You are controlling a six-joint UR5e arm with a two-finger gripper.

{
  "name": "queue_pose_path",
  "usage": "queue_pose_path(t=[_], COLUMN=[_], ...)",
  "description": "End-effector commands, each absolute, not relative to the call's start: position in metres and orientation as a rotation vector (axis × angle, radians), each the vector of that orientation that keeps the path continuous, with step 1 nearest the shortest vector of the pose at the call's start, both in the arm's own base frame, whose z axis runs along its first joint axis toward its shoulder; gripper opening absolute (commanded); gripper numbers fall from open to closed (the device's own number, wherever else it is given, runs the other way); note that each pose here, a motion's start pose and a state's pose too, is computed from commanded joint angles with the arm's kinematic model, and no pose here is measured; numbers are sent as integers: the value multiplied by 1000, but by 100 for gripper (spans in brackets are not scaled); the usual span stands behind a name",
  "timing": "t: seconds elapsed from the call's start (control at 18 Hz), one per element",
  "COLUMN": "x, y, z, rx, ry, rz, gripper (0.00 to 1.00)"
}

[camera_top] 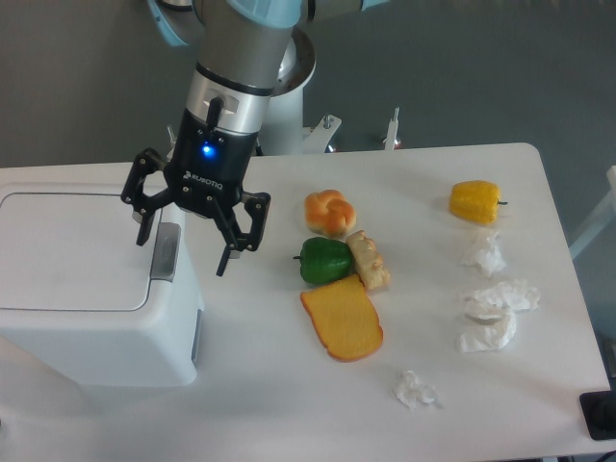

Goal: Close the trash can

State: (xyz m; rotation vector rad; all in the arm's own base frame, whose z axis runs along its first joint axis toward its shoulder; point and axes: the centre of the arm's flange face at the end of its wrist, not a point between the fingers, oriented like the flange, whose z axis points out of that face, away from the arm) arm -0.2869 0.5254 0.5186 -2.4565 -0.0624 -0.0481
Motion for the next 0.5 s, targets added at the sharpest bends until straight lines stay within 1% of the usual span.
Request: queue_pose_path(t=[0.17,0.33,0.5], x=[-306,-322,-349], y=[514,502,481], z=[518,521,521], rx=[-2491,-2493,-2497], ry=[-53,-41,-58], rz=[40,85,125], gripper=[100,100,100])
